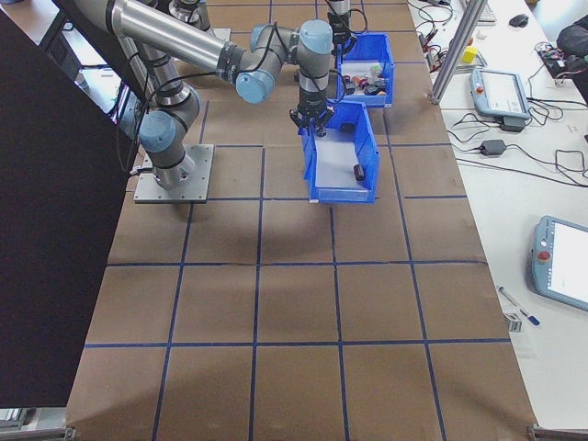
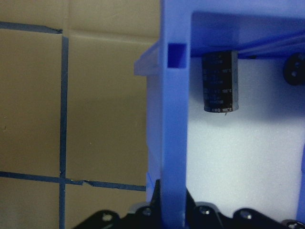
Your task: Place button box in front
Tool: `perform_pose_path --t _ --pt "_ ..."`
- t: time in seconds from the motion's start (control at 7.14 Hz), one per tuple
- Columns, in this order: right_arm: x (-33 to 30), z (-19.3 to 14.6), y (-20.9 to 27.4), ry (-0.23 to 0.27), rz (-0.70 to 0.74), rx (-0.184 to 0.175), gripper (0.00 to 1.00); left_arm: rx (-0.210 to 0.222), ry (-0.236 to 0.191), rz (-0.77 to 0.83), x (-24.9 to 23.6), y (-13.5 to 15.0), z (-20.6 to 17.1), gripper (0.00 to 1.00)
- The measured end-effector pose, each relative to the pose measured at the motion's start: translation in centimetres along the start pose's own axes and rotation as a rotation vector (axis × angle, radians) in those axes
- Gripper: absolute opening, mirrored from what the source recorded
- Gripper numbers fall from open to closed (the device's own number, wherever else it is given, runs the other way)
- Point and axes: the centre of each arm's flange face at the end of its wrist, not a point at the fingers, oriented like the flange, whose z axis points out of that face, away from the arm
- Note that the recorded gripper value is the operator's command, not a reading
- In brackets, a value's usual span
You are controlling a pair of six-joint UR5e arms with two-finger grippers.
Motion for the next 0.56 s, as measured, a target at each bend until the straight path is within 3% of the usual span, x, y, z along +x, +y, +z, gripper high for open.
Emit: perform_pose_path --t 0.28,0.56 --pt "-1.6 -0.1 -0.7 0.004 0.009 -0.002 0.06 0.011 -0.005 0.016 0.5 0.6 0.9 0.98" --pt "-3.7 0.3 -1.6 0.005 0.038 -0.002 0.06 0.091 0.001 0.018 0.6 0.0 0.8 0.99"
